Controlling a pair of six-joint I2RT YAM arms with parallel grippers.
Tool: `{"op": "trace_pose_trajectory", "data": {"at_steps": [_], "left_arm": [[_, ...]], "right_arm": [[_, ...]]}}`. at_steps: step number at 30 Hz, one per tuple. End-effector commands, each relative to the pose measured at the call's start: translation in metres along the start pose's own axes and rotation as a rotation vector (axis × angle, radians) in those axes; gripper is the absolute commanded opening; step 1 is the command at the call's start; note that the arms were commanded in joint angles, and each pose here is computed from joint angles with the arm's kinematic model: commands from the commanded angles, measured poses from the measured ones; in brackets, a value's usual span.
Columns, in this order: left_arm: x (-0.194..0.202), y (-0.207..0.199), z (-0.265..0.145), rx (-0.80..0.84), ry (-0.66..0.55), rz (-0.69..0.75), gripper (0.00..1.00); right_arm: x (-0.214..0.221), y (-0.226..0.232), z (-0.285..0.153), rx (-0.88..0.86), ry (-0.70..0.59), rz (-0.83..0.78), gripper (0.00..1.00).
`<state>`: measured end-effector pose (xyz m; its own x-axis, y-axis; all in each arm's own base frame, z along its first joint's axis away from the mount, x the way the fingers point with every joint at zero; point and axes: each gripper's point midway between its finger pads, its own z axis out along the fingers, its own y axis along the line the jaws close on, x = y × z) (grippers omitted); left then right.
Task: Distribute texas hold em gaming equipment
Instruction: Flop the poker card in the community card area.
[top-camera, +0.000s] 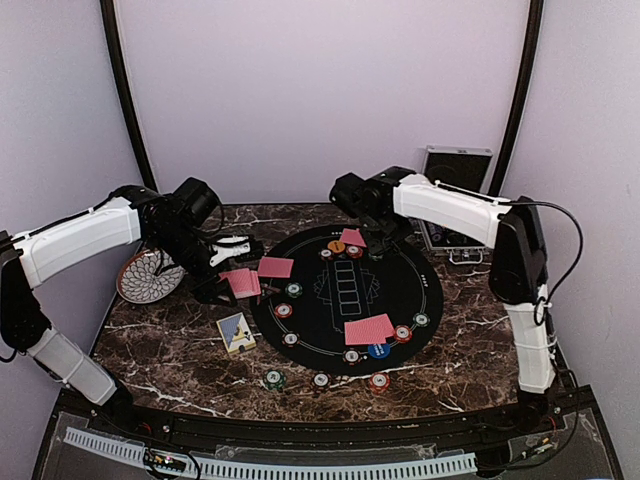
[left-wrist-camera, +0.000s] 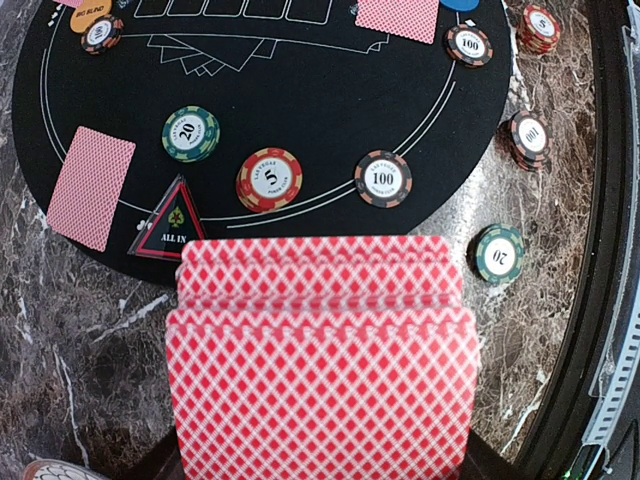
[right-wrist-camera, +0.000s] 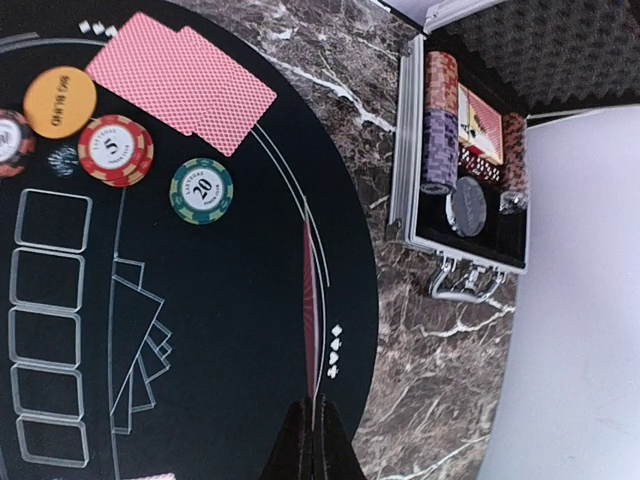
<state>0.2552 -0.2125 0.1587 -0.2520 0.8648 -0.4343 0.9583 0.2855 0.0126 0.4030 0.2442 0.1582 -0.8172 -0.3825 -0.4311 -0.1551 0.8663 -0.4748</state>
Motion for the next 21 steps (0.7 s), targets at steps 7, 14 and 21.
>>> {"op": "trace_pose_trajectory", "data": {"at_steps": [7, 14, 21], "left_arm": [[-0.007, 0.001, -0.012, -0.023, -0.039, 0.012, 0.00], [-0.010, 0.002, -0.015, -0.026, -0.050, 0.012, 0.00], [-0.013, 0.002, -0.016, -0.022, -0.059, 0.011, 0.00]], "right_arm": [[-0.004, 0.043, 0.030, 0.204, 0.010, -0.191, 0.00], [0.003, 0.099, 0.051, 0.034, 0.055, -0.204, 0.00], [0.006, 0.146, 0.054, -0.185, 0.077, -0.164, 0.00]]}}
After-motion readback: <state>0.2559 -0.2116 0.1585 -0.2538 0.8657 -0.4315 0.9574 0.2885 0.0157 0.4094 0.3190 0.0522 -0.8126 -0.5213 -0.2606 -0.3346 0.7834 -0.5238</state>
